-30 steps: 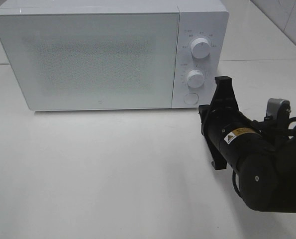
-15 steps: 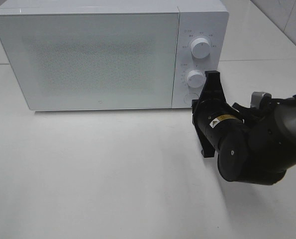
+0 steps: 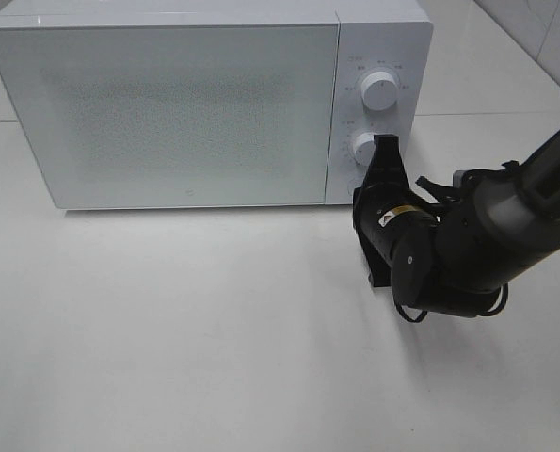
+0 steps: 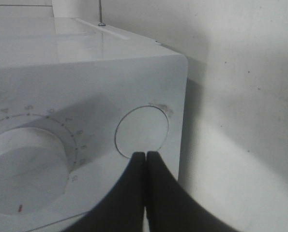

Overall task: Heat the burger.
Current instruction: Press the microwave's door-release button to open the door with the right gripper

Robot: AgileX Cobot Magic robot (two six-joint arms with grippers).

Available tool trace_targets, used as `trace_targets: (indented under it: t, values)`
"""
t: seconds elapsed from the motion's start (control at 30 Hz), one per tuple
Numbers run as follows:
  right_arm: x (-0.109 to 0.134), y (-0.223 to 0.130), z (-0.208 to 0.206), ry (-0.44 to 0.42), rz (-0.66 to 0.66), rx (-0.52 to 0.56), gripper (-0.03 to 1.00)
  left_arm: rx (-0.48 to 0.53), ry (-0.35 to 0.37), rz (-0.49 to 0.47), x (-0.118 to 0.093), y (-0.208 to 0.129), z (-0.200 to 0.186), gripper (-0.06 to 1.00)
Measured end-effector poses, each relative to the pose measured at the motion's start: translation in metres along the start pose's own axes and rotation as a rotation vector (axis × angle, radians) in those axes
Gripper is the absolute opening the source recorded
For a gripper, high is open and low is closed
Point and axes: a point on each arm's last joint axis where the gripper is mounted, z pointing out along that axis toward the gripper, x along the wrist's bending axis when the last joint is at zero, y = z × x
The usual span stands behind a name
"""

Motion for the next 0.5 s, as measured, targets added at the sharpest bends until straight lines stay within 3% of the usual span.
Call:
trace_targets:
  t: [0.5]
  values:
    - [0.003, 0.003, 0.021, 0.015, -0.001, -0.038, 0.02, 0.000, 0.000, 0.000, 0.000, 0.000, 0.000, 0.99]
